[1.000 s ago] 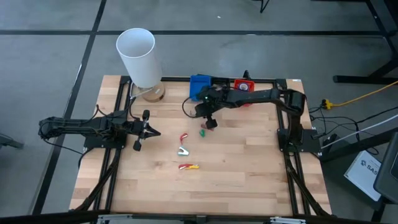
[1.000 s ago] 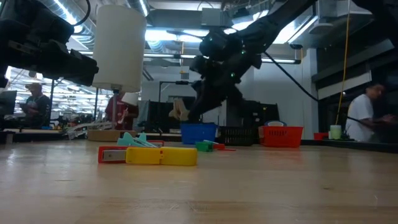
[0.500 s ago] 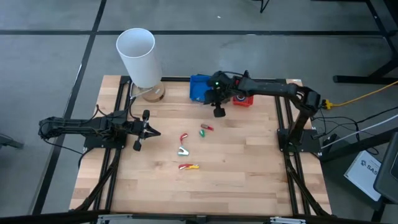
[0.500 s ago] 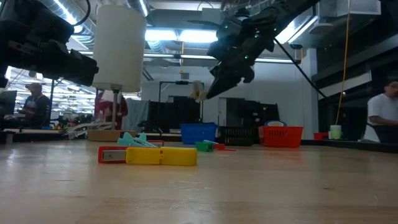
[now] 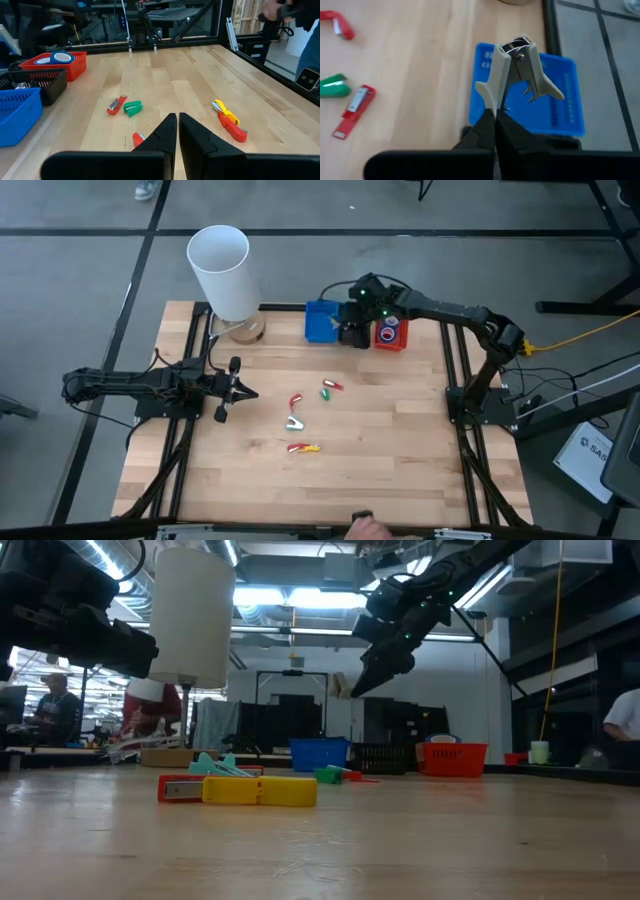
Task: Pick and place Stapler, Stapler remover, tape
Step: Put the gray staple remover into the black bin
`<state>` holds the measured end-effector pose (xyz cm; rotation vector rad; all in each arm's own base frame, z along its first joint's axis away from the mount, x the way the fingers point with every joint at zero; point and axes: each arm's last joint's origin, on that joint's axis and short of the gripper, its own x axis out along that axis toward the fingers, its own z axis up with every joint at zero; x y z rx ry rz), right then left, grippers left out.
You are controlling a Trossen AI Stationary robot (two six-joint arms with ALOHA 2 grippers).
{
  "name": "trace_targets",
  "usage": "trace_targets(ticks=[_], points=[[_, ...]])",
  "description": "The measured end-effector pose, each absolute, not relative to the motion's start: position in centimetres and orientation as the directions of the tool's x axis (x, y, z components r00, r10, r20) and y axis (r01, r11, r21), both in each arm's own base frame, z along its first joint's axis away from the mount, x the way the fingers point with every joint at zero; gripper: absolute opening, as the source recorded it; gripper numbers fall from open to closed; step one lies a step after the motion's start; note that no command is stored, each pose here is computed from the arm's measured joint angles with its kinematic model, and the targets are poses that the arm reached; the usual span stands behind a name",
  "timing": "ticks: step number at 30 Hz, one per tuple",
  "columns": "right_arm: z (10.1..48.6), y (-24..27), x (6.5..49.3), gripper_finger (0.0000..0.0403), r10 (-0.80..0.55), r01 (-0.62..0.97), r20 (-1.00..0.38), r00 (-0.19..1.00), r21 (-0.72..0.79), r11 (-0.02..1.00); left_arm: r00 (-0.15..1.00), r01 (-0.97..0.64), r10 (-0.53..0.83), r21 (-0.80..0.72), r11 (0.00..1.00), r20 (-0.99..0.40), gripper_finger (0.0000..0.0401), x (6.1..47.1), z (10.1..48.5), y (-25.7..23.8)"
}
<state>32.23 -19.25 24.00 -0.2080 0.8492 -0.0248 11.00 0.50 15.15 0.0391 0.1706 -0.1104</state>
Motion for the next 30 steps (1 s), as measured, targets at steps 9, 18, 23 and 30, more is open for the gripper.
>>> trace_targets(ticks=[9, 18, 23, 30], points=[[22.7, -23.0, 29.2, 0.0000, -0.172, 0.179, -0.768, 0.616, -0.076, 0.981, 0.979, 0.113, -0.106, 0.030, 0.993, -0.171, 0.0015, 11.0, 15.2, 0.5], [22.2, -24.9, 27.4, 0.0000, -0.198, 0.301, -0.785, 0.587, -0.016, 0.954, 0.979, 0.113, -0.107, 0.029, 0.993, -0.172, 0.0015, 11.0, 15.1, 0.5], [20.4, -25.5, 27.3, 0.0000, -0.165, 0.298, -0.824, 0.543, 0.005, 0.954, 0.979, 0.113, -0.106, 0.029, 0.993, -0.172, 0.0015, 11.0, 15.2, 0.5], [18.3, -26.0, 27.7, 0.0000, -0.193, 0.282, -0.860, 0.473, -0.060, 0.957, 0.979, 0.113, -0.106, 0.029, 0.993, -0.172, 0.0015, 11.0, 15.1, 0.5]])
